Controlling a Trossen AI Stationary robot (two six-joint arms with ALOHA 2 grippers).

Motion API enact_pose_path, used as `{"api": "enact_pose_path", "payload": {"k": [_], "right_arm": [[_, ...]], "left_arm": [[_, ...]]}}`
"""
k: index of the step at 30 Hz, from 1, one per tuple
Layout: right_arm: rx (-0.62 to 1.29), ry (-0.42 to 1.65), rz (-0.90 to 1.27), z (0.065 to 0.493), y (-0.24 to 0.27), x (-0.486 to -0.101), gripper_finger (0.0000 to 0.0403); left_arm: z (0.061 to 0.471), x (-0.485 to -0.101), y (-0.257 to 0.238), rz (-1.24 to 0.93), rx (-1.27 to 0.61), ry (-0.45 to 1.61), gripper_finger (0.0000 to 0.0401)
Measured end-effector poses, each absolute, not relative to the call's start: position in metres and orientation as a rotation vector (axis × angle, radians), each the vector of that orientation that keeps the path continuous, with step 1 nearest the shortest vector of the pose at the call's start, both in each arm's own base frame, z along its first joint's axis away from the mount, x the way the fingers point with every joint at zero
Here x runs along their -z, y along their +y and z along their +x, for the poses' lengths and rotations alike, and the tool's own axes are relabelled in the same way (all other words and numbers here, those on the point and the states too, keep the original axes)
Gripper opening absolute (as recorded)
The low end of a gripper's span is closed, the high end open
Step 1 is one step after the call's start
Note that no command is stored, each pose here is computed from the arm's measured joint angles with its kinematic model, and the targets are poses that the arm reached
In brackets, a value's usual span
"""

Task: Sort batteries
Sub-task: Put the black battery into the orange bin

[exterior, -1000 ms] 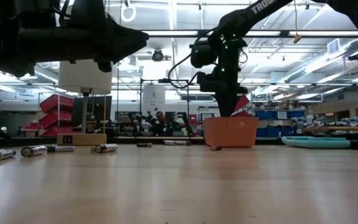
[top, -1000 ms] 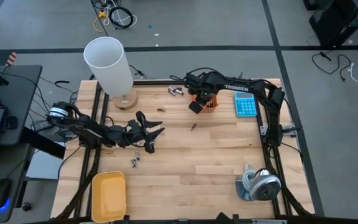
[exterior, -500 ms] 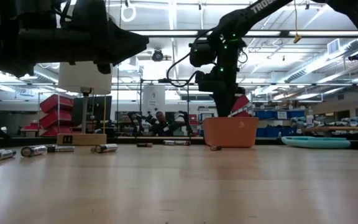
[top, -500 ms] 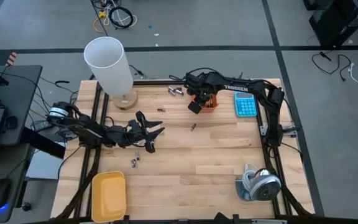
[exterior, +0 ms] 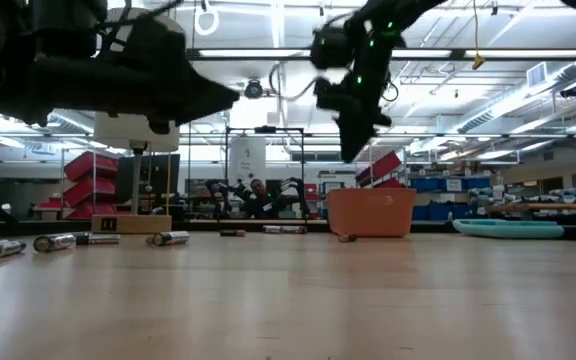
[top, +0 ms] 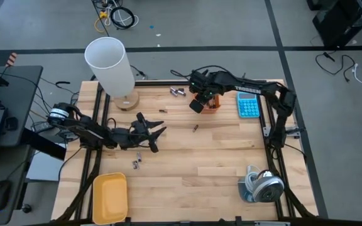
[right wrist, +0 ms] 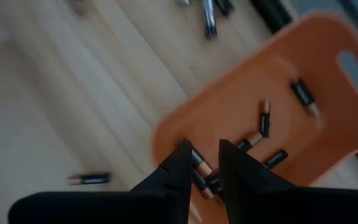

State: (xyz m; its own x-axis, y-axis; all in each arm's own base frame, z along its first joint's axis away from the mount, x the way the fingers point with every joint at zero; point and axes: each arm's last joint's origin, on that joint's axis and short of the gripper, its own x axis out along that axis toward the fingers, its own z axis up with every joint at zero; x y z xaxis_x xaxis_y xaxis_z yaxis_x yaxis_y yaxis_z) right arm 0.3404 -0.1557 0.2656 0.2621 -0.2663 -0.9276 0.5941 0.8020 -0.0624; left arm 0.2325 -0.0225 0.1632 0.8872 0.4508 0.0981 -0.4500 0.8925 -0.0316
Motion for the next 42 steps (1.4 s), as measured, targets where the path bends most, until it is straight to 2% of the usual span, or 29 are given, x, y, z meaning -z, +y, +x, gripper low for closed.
{"api": "enact_pose_path", "payload": {"k": [7, 16, 27, 33, 37, 42], "right_arm": [[0.458, 1.115, 0.194, 0.345, -0.11, -0.291, 0.0068], [0.179, 1.038, 0.063, 0.354, -0.031, -0.31, 0.0062], [0.049, 0.971, -0.007, 0.33, 0.018, -0.341, 0.0062], [0.012, 0.951, -0.03, 0.307, 0.031, -0.36, 0.006], [-0.002, 0.907, -0.032, 0.294, 0.033, -0.373, 0.0058], [-0.012, 0.865, -0.047, 0.275, 0.032, -0.382, 0.0054]], "left_arm": [[0.233, -0.156, -0.022, -0.048, -0.494, -0.042, 0.0138], [0.241, -0.155, -0.023, -0.072, -0.488, 0.002, 0.0131], [0.295, -0.171, -0.017, 0.047, -0.356, 0.444, 0.0113], [0.301, -0.183, 0.004, 0.161, -0.368, 0.784, 0.0107], [0.3, -0.186, 0.023, 0.252, -0.322, 0.856, 0.0106], [0.296, -0.183, 0.05, 0.258, -0.202, 0.898, 0.01]]}}
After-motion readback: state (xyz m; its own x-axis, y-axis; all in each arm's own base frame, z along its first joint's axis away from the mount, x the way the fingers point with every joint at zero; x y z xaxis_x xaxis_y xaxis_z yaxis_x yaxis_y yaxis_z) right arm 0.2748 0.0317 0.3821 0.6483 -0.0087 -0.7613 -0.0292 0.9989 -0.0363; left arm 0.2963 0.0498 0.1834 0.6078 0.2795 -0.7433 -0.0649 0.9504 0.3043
